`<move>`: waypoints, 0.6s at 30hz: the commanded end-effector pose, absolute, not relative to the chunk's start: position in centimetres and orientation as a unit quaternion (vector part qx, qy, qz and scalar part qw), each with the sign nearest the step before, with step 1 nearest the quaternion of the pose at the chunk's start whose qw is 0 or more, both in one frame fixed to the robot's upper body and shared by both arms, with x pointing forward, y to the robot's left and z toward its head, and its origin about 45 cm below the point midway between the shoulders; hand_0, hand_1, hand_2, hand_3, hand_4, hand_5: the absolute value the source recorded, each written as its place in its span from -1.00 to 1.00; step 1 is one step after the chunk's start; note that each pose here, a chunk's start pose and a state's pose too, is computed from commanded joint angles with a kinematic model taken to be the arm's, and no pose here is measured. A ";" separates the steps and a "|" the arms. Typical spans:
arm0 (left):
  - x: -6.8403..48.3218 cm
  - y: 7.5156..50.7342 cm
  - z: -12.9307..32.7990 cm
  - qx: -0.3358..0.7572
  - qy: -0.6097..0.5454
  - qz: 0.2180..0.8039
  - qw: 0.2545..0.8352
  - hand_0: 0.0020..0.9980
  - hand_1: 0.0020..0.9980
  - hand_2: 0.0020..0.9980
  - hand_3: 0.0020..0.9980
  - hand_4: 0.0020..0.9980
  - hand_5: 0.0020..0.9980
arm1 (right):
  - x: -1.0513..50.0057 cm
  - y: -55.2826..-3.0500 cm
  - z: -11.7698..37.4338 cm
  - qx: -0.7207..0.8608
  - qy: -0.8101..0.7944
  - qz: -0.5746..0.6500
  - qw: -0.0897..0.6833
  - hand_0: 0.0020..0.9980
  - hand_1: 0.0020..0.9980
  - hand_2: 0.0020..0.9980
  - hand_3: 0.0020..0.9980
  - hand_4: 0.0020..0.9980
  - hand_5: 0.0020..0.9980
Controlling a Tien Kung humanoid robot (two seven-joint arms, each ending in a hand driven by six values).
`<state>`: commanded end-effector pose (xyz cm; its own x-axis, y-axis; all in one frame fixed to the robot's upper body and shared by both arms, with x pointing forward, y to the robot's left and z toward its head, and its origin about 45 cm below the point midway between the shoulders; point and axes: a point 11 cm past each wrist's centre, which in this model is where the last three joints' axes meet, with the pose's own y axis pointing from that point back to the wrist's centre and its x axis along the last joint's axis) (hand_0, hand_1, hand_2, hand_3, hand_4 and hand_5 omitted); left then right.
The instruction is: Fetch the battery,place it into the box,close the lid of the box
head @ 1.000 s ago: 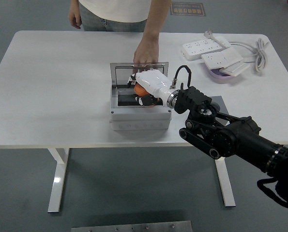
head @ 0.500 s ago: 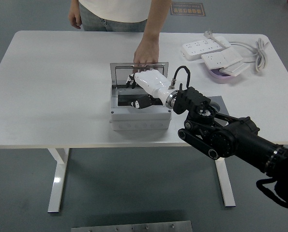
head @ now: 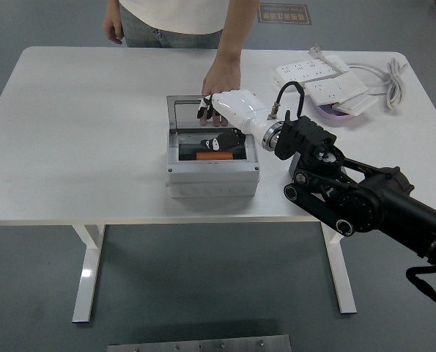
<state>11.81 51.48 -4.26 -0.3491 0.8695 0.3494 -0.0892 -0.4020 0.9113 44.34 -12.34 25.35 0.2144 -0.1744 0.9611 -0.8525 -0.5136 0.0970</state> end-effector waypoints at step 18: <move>12.2 51.5 -4.1 0.459 0.424 0.701 0.344 0.29 0.43 0.14 0.12 0.20 -0.91 | 46.8 -14.6 27.4 0.748 -0.448 0.397 0.287 0.54 0.42 0.44 0.44 0.90 1.00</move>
